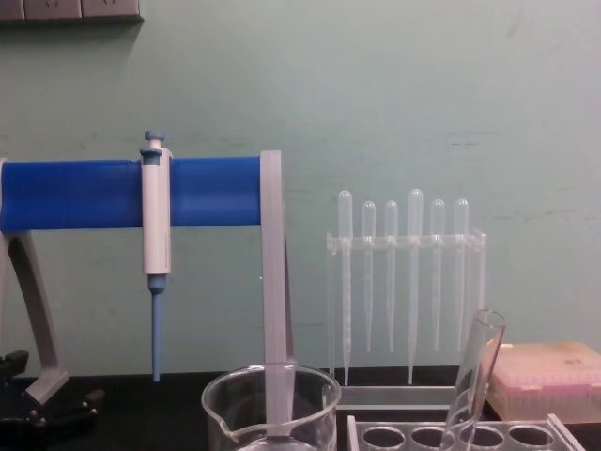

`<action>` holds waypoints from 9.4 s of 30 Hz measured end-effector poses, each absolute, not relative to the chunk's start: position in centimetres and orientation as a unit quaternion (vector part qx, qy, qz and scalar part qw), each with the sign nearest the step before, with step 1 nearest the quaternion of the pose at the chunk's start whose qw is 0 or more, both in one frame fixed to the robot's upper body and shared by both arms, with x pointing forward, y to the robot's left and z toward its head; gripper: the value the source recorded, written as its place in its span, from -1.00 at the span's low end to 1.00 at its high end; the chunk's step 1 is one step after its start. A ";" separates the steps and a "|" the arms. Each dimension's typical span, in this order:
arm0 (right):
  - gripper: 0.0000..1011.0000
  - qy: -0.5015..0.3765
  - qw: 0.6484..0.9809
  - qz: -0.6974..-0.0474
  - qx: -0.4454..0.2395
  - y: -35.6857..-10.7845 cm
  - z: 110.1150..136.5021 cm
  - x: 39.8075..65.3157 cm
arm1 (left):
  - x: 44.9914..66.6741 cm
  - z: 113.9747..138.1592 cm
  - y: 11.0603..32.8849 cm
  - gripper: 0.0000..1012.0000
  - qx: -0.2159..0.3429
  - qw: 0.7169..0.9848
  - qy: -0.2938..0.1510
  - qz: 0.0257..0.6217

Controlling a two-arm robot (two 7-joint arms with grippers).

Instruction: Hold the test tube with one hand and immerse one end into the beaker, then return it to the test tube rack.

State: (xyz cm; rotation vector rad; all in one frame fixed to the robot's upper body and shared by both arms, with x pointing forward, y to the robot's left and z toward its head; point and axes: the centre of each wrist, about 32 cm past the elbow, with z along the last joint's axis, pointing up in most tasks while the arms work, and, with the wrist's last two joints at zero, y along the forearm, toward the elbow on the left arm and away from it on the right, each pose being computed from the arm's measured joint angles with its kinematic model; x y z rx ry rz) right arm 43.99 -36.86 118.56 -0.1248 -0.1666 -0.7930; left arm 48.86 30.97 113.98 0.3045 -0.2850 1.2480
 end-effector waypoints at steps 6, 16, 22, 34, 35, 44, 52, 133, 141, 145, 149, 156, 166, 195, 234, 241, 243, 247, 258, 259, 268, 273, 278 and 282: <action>0.98 -0.056 0.943 -0.323 -0.061 -36.9 117.8 44.3 | 48.9 114.0 31.0 0.98 0.141 0.791 -0.132 0.580; 0.98 -0.049 0.959 -0.274 -0.054 -35.7 117.5 45.7 | 48.9 114.0 31.0 0.98 0.141 0.791 -0.132 0.580; 0.98 -0.061 0.964 -0.255 -0.054 -34.4 117.7 46.9 | 48.9 114.0 31.0 0.98 0.142 0.791 -0.132 0.580; 0.98 -0.072 0.966 -0.243 -0.049 -32.2 118.1 48.7 | 48.9 114.0 31.0 0.98 0.141 0.791 -0.132 0.580; 0.98 -0.072 0.966 -0.242 -0.049 -31.9 118.2 49.0 | 48.9 114.0 31.0 0.98 0.141 0.791 -0.132 0.580; 0.98 -0.073 0.967 -0.241 -0.047 -31.1 118.4 50.2 | 48.9 114.0 31.0 0.98 0.141 0.791 -0.132 0.580; 0.98 -0.072 0.967 -0.242 -0.045 -30.6 118.3 50.9 | 48.9 114.0 31.0 0.98 0.141 0.791 -0.132 0.580; -0.55 -0.079 0.977 -0.181 -0.081 -31.1 130.2 53.4 | 48.9 114.0 31.0 0.98 0.141 0.791 -0.132 0.580; -0.55 -0.077 0.978 -0.174 -0.091 -30.9 131.5 54.3 | 48.9 114.0 31.0 0.98 0.141 0.791 -0.132 0.580; -0.55 -0.075 0.978 -0.170 -0.092 -30.7 131.8 54.5 | 48.9 114.0 31.0 0.98 0.141 0.791 -0.132 0.580; -0.55 -0.075 0.979 -0.165 -0.095 -30.6 132.0 54.6 | 48.9 114.0 31.0 0.98 0.141 0.791 -0.132 0.580; -0.55 -0.074 0.979 -0.162 -0.096 -30.5 131.9 54.7 | 48.9 114.0 31.0 0.98 0.141 0.791 -0.132 0.580; -0.55 -0.075 0.979 -0.162 -0.096 -30.6 132.0 54.7 | 48.9 114.0 31.0 0.98 0.142 0.791 -0.132 0.580; -0.55 -0.076 0.979 -0.163 -0.096 -30.6 132.1 54.7 | 48.9 114.0 31.0 0.98 0.141 0.791 -0.132 0.580; -0.55 -0.076 0.979 -0.163 -0.096 -30.6 132.1 54.7 | 48.9 114.0 31.0 0.98 0.142 0.791 -0.132 0.580; -0.55 -0.076 0.979 -0.163 -0.096 -30.6 132.1 54.7 | 48.9 114.0 31.0 0.98 0.141 0.791 -0.132 0.580; -0.55 -0.076 0.979 -0.163 -0.096 -30.6 132.1 54.7 | 48.9 114.0 31.0 0.98 0.141 0.791 -0.132 0.580; -0.55 -0.076 0.979 -0.163 -0.096 -30.6 132.1 54.7 | 48.9 114.0 31.0 0.98 0.141 0.791 -0.132 0.580; -0.55 -0.076 0.979 -0.163 -0.096 -30.6 132.1 54.7 | 48.9 114.0 31.0 0.98 0.141 0.791 -0.132 0.580; -0.55 -0.076 0.979 -0.163 -0.096 -30.6 132.1 54.7 | 48.9 114.0 31.0 0.98 0.141 0.791 -0.132 0.580; -0.55 -0.076 0.979 -0.163 -0.096 -30.6 132.1 54.7 | 48.9 114.0 31.0 0.98 0.141 0.791 -0.132 0.580; -0.55 -0.076 0.979 -0.163 -0.096 -30.6 132.1 54.7 | 48.9 114.0 31.0 0.98 0.141 0.791 -0.132 0.580; -0.55 -0.076 0.979 -0.163 -0.096 -30.6 132.1 54.7 | 48.9 114.0 31.0 0.98 0.141 0.791 -0.132 0.580; -0.55 -0.076 0.979 -0.163 -0.096 -30.6 132.1 54.7 | 48.9 114.0 31.0 0.98 0.141 0.791 -0.132 0.580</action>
